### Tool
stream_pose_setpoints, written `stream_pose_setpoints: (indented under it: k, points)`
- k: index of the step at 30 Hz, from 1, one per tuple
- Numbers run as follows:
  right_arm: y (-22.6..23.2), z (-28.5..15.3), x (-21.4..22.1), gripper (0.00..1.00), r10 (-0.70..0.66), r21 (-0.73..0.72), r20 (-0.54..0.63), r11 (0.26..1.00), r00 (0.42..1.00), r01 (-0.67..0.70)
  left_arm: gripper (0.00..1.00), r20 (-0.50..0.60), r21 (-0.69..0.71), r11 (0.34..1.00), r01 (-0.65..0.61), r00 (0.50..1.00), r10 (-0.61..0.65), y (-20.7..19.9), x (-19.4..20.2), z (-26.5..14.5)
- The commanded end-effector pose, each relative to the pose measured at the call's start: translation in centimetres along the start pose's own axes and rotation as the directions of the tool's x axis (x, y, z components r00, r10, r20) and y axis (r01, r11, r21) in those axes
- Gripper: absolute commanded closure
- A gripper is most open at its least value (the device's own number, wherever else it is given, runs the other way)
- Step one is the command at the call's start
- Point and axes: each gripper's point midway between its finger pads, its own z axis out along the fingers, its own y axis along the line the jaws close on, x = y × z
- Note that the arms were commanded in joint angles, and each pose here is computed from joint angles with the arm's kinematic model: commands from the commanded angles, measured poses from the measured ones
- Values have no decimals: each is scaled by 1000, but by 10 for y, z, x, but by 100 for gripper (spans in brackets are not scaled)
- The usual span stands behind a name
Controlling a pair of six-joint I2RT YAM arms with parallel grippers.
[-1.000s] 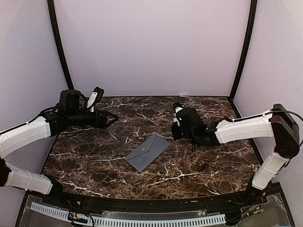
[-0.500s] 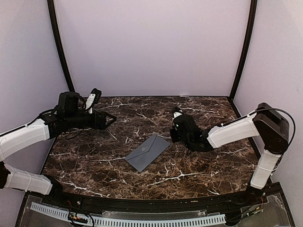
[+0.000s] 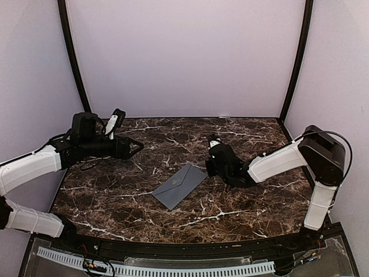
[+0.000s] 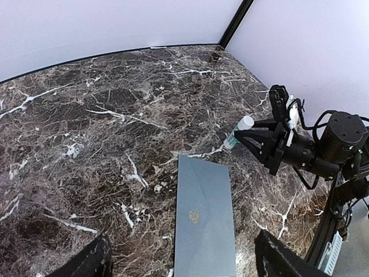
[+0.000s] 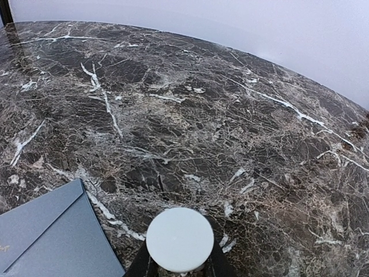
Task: Place the letter into the envelope and seal it
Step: Place the solid glue at the center of the board.
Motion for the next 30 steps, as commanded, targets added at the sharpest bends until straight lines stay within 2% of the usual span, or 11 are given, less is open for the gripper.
stream_pose_setpoints:
  k: [1, 8, 13, 30]
  points:
    - [-3, 6, 4, 87, 29, 15, 9, 999, 1000, -29, 16, -6, 37, 999, 0, 1000, 1, -4, 4, 3]
    - [-1, 9, 13, 86, 32, 13, -8, 999, 999, -32, 16, -16, 46, 999, 1, 1000, 0, -5, 5, 4]
    - [-2, 8, 14, 80, 33, 12, -9, 999, 999, -33, 16, -19, 49, 999, 2, 1000, -1, -5, 6, 5]
    - [-7, 1, 17, 35, 41, 8, -7, 999, 999, -41, 16, -18, 50, 999, 0, 1000, 0, -5, 5, 5]
